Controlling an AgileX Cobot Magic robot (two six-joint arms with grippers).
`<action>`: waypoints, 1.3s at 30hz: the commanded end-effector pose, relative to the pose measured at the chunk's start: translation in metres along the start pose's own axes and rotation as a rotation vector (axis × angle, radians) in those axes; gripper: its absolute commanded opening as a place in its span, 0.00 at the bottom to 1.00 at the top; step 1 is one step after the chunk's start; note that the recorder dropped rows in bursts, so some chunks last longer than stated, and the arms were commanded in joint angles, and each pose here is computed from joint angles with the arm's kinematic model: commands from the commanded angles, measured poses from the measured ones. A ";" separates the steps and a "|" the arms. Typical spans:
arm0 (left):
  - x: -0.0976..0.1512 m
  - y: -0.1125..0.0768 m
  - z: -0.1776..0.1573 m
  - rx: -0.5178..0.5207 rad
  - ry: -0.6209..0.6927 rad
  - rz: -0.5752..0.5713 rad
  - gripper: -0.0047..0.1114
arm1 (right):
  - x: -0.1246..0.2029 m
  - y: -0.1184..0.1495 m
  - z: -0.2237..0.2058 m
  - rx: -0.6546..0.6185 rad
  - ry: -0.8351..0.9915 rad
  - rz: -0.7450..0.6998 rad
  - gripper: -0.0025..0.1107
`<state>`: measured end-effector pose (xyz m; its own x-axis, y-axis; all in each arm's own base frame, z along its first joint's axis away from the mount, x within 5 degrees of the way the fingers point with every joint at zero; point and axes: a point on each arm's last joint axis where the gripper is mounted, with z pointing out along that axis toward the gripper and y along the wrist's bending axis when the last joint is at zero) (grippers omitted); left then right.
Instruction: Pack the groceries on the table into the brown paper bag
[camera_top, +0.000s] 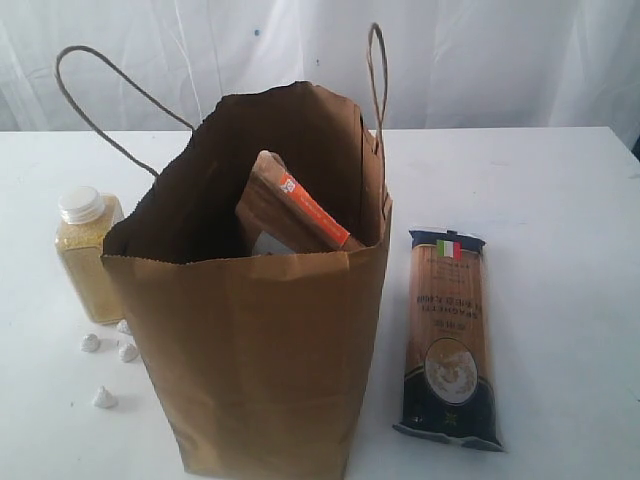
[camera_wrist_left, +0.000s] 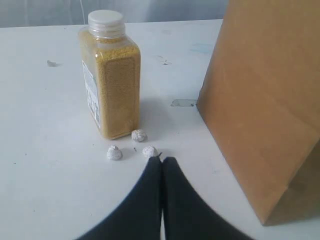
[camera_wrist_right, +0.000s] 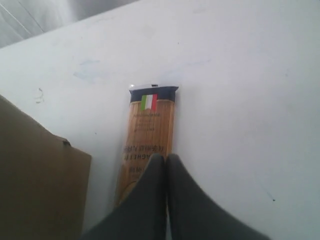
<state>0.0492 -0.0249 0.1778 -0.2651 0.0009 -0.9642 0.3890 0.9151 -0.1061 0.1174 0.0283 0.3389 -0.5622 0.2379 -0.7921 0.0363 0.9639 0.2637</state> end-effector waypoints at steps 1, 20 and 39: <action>0.002 0.000 0.000 0.002 0.004 -0.008 0.04 | 0.001 -0.008 -0.027 -0.026 -0.089 0.007 0.02; 0.002 0.000 0.000 0.002 0.004 -0.008 0.04 | 0.053 -0.038 -0.070 -0.094 -0.381 0.013 0.02; 0.002 0.000 0.000 0.002 0.004 -0.008 0.04 | 0.114 -0.056 -0.011 0.019 -0.457 -0.180 0.02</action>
<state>0.0492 -0.0249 0.1778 -0.2651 0.0009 -0.9642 0.3890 0.9151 -0.1061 0.0393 0.0001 0.2521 -0.1223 0.1122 -0.9861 -0.0185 0.9932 0.1153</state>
